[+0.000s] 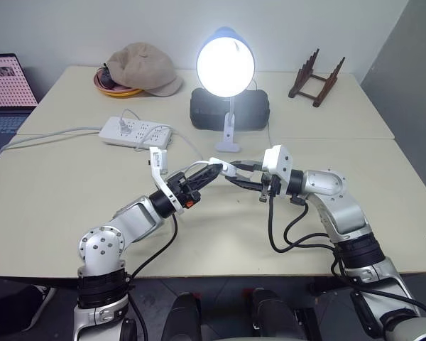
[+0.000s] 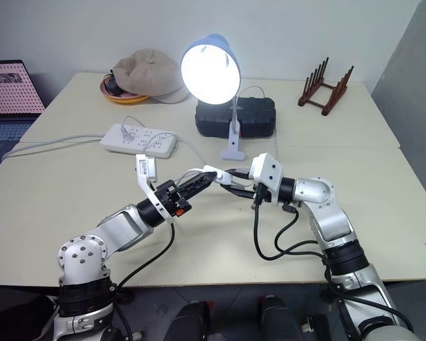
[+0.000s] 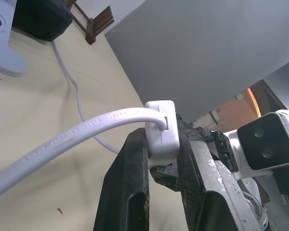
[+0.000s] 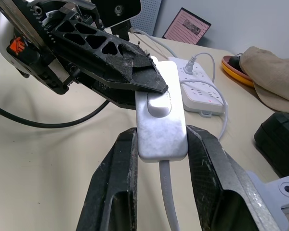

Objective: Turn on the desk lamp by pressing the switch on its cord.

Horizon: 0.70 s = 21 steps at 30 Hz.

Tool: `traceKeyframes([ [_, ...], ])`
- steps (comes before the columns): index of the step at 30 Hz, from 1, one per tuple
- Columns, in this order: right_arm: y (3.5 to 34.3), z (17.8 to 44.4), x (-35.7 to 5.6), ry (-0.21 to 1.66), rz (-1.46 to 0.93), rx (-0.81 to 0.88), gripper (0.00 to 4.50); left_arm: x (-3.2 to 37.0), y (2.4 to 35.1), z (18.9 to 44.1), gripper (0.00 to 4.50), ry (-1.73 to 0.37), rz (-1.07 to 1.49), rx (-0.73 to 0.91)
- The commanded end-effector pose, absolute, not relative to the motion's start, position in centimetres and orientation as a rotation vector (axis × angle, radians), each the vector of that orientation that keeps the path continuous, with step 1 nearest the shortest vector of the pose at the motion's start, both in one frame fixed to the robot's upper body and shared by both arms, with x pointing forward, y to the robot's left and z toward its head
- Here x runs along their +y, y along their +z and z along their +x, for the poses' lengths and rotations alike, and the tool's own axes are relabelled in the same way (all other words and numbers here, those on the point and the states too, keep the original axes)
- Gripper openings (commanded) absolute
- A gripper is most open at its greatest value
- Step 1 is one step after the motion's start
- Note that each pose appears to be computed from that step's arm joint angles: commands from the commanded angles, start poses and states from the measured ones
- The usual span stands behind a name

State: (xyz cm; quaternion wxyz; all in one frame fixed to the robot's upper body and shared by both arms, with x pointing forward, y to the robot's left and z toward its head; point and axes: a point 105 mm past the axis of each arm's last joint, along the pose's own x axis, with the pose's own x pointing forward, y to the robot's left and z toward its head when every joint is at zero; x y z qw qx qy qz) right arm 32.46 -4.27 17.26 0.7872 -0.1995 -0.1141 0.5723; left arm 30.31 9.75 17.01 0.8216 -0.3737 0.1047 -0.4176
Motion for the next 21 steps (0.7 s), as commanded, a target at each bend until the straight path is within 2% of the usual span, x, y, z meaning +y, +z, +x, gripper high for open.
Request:
traceKeyframes([
  [1, 18.3, 32.4, -4.1, 1.232, -0.445, -0.299, 1.07, 9.9, 18.3, 29.9, 1.67, -0.923, -0.778, 0.175],
  [6, 18.2, 34.2, -4.5, 1.194, -0.457, -0.274, 1.07, 11.1, 18.3, 28.6, 2.65, -0.924, -0.710, 0.203],
  [11, 16.3, 36.9, -5.3, 1.155, -0.496, -0.167, 1.07, 14.0, 19.1, 26.9, 3.67, -0.900, -0.427, 0.216],
  [15, 14.3, 38.4, -5.7, 1.140, -0.546, -0.081, 1.07, 15.7, 20.8, 26.4, 4.32, -0.886, -0.205, 0.190],
  [16, 13.4, 38.7, -5.7, 1.144, -0.565, -0.033, 1.07, 16.3, 21.4, 26.4, 4.45, -0.872, -0.109, 0.178],
  [21, 10.2, 39.6, -6.0, 1.156, -0.618, 0.132, 1.07, 18.4, 21.9, 27.1, 4.48, -0.824, 0.243, 0.174],
])
